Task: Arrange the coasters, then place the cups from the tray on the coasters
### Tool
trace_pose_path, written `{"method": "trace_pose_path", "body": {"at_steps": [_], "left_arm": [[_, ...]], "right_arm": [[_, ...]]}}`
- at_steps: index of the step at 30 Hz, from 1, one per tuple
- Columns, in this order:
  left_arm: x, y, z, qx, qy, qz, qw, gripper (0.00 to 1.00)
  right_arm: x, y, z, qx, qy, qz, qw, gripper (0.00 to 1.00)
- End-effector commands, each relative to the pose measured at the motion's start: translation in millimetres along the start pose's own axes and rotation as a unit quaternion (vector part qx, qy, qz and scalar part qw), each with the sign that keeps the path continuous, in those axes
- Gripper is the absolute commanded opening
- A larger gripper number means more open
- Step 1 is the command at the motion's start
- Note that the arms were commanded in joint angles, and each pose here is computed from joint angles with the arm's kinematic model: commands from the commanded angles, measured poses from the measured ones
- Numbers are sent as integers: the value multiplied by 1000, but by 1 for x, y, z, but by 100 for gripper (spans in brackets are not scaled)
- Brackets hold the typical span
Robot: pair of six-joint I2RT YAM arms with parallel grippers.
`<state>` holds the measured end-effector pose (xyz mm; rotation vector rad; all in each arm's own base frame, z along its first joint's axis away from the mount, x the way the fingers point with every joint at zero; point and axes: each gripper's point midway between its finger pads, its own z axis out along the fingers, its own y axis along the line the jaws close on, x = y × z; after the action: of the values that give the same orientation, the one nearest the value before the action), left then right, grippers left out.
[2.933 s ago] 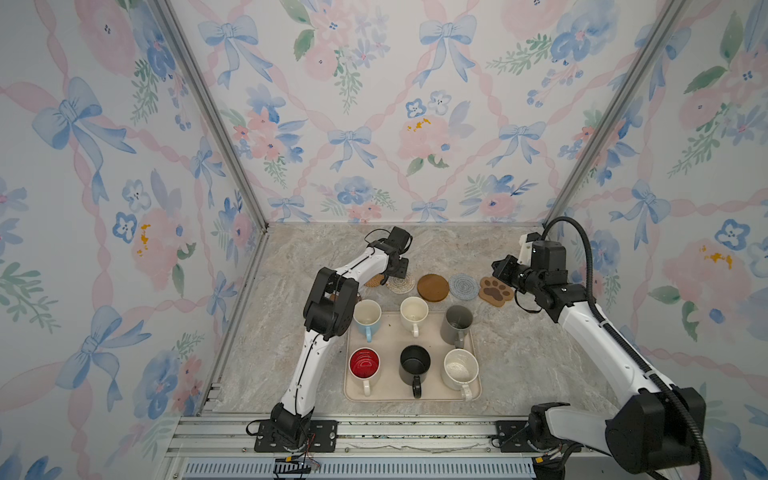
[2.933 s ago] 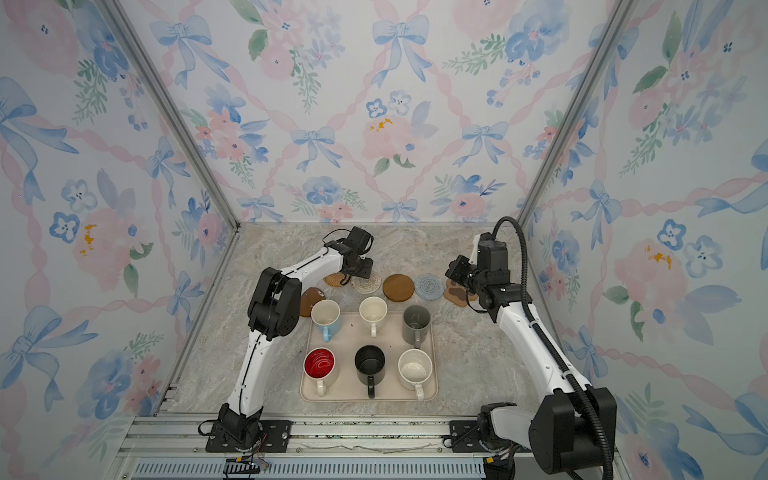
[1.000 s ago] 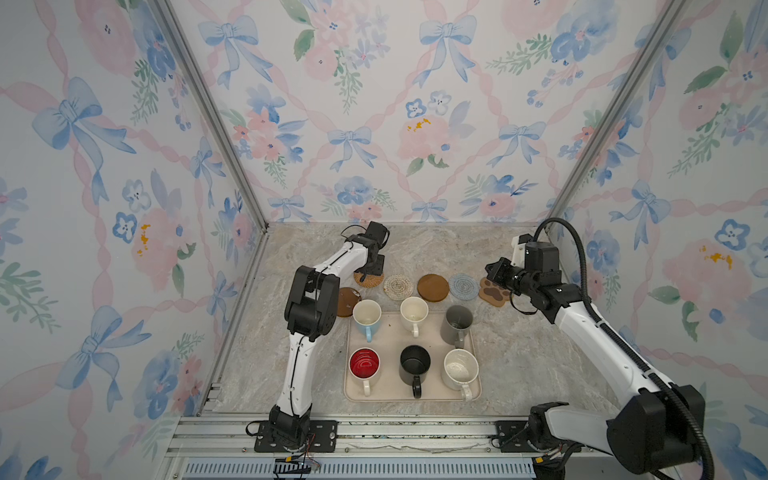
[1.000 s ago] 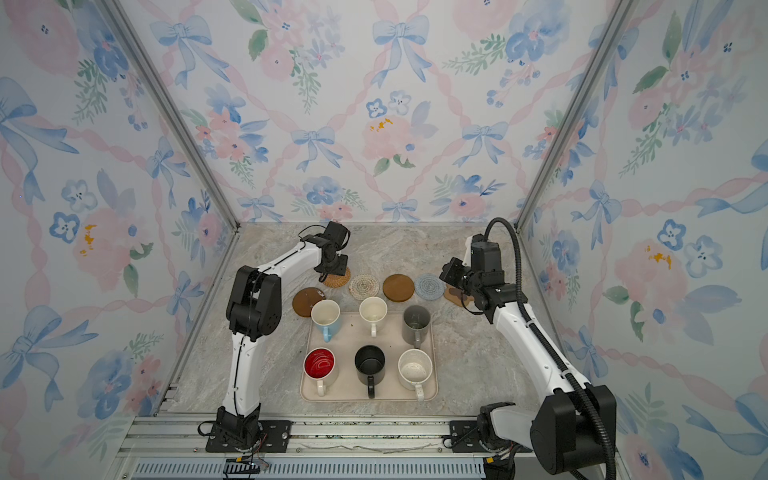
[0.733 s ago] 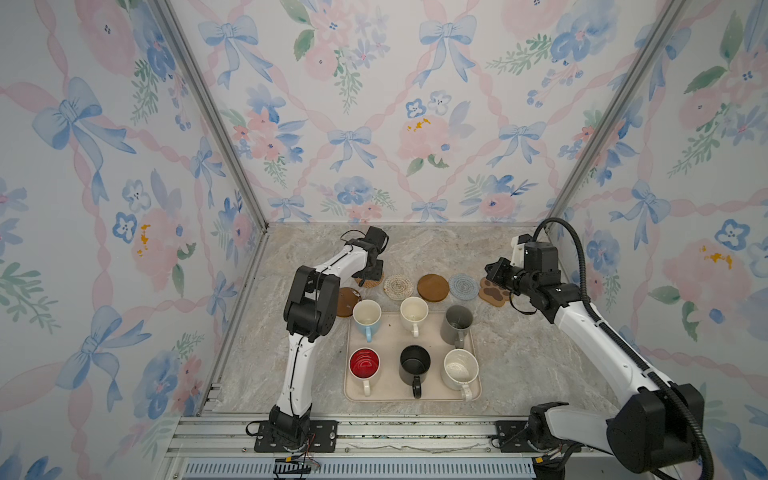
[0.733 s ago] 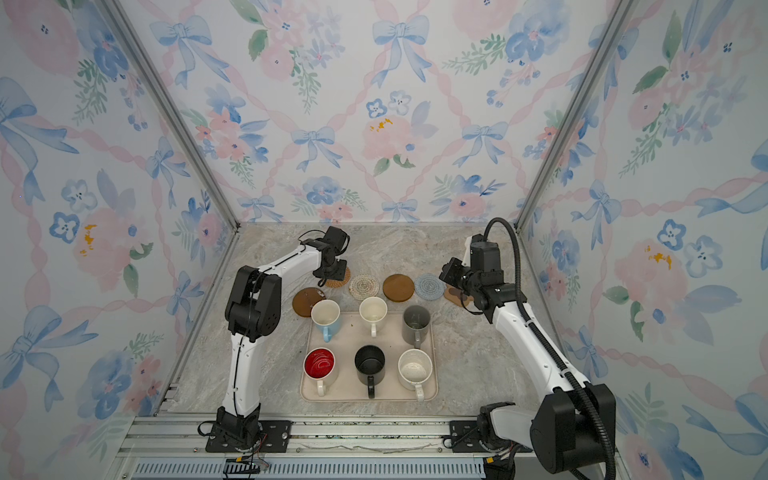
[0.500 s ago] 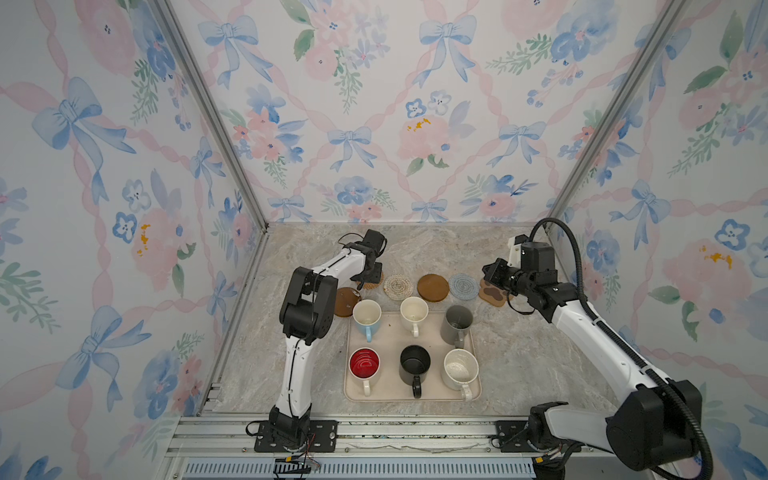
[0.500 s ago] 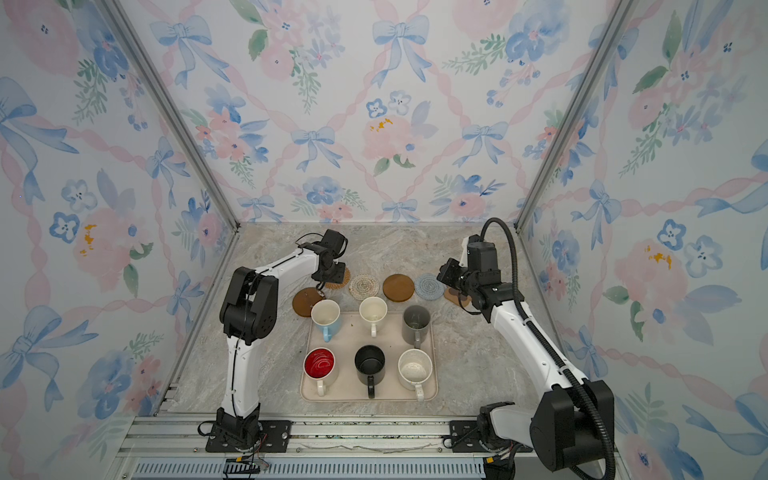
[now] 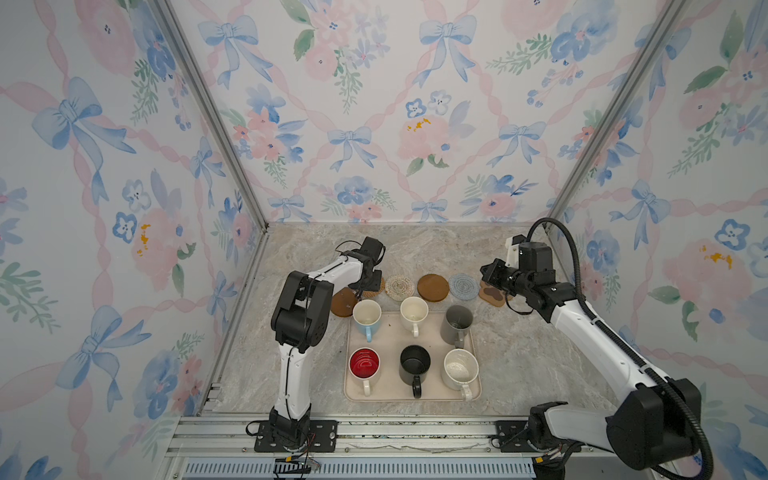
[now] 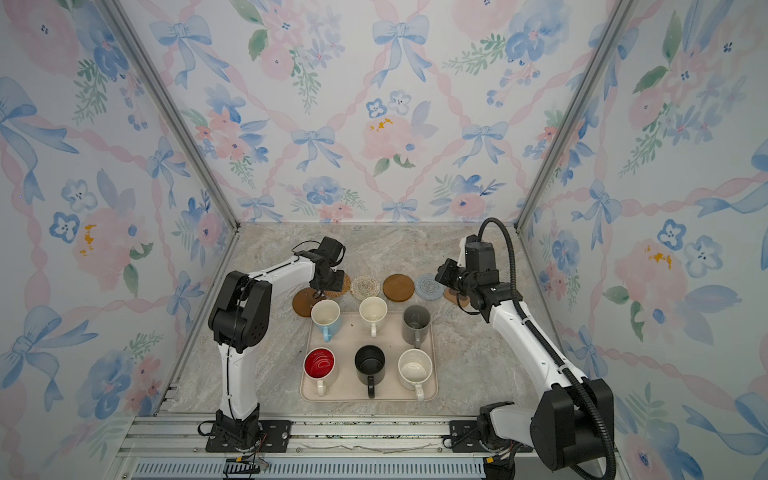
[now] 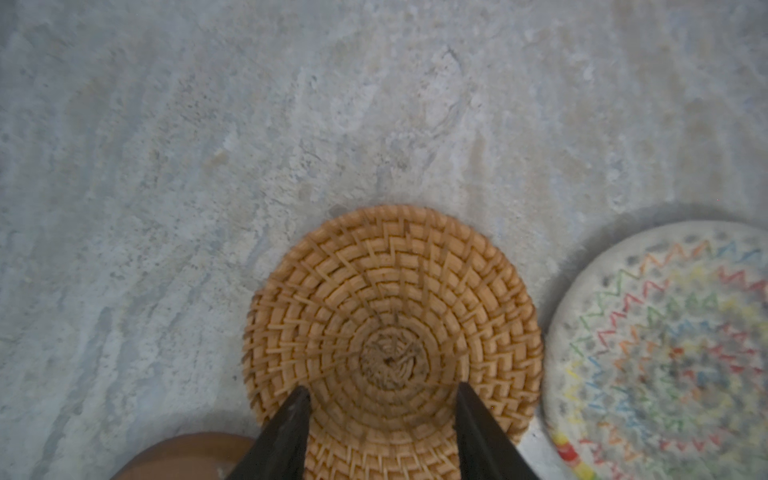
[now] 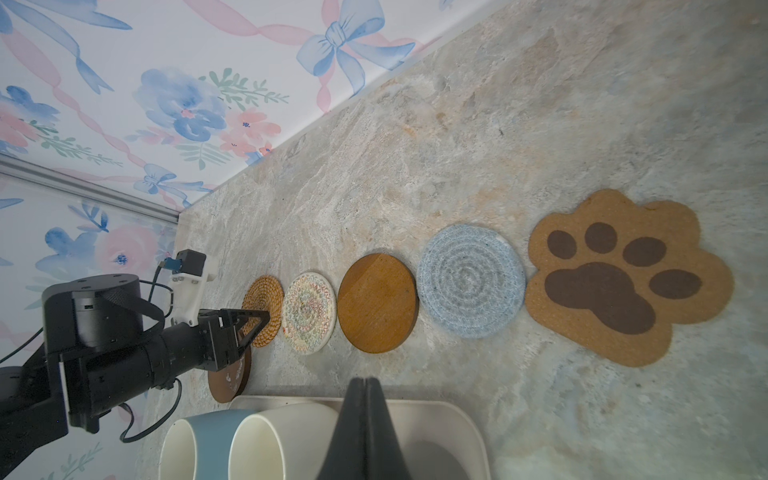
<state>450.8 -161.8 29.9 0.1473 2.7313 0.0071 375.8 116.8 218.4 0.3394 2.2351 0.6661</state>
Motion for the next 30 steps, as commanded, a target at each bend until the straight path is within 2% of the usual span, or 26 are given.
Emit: {"method": "trace_pose_path", "body": {"at_steps": [1,24,30], "left_arm": [[29,-2,3,3,42,3,999,53],[43,-2,-3,5,48,5,999,52],[30,3,-8,-10,27,1,1000,55]], "right_arm": [[-7,12,-2,-10,-10,-8,1000,0],[-3,20,-7,-15,-11,-16,1000,0],[-4,21,-10,-16,-13,-18,1000,0]]}}
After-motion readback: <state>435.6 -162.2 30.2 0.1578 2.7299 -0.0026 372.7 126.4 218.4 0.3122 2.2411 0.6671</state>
